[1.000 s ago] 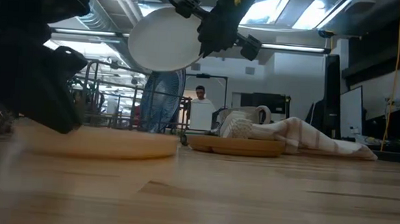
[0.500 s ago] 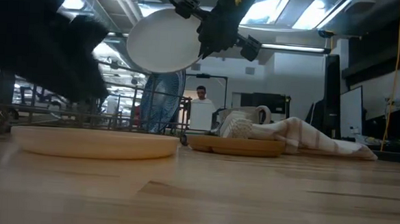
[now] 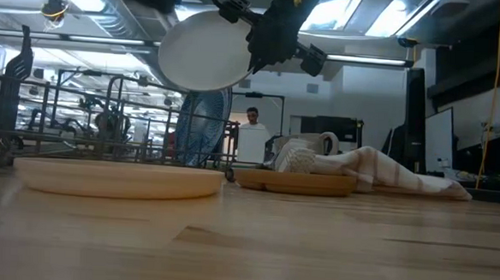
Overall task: Sort dishes
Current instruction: Put the white plate into the dish rack
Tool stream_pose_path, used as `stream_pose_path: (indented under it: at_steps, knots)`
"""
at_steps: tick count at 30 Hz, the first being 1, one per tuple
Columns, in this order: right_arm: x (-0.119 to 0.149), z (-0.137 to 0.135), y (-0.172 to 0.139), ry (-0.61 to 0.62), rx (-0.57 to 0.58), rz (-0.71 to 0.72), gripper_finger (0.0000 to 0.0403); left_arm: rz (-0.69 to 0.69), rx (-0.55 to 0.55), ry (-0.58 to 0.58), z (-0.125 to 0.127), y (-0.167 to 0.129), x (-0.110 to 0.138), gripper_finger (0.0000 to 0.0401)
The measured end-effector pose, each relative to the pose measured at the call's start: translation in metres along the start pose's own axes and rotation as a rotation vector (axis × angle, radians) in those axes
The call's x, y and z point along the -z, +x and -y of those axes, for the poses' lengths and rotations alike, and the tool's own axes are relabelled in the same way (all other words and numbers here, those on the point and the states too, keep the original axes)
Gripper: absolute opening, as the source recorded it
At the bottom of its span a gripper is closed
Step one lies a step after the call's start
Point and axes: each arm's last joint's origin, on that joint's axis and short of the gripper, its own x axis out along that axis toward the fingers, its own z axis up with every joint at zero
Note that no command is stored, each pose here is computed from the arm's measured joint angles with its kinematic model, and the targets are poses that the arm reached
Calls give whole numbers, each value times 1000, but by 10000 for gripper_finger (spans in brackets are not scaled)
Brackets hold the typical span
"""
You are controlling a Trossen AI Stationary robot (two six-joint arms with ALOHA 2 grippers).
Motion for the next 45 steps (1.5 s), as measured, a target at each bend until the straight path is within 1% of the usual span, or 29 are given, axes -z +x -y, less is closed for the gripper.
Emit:
stream_pose_path:
  at_steps: [4,6,9,12,15,18,20,23,25,32,34,37,41,45]
  knots:
    - [0,0,0,0,0,0,12,12,-134,6,-45,-22,-1,155]
    - [0,0,0,0,0,0,11,33,-224,5,-70,-32,4,155]
    - [0,0,0,0,0,1,12,57,-331,-42,-110,-44,14,155]
    - [-1,0,0,1,6,22,12,41,-380,-119,-150,-50,26,155]
    - [-2,1,0,-1,15,51,12,-6,-418,-183,-183,-49,38,155]
    - [-2,1,0,0,21,74,13,-62,-393,-253,-206,-44,50,155]
    - [-2,1,0,-3,23,76,12,-97,-332,-295,-215,-38,55,155]
    - [-2,2,0,-33,31,73,12,-133,-248,-312,-223,-23,55,155]
    - [-2,3,0,-38,40,71,12,-133,-223,-314,-227,-11,51,155]
    - [-2,4,0,-50,44,70,12,-163,-311,-273,-247,27,46,155]
    - [-2,4,0,-51,44,70,13,-156,-278,-270,-251,36,46,155]
    - [-2,3,0,-52,43,69,12,-160,-196,-273,-255,50,50,155]
    - [-2,3,0,-53,42,67,13,-228,-210,-248,-261,67,58,155]
    - [-2,3,0,-57,40,66,12,-270,-221,-214,-265,77,63,155]
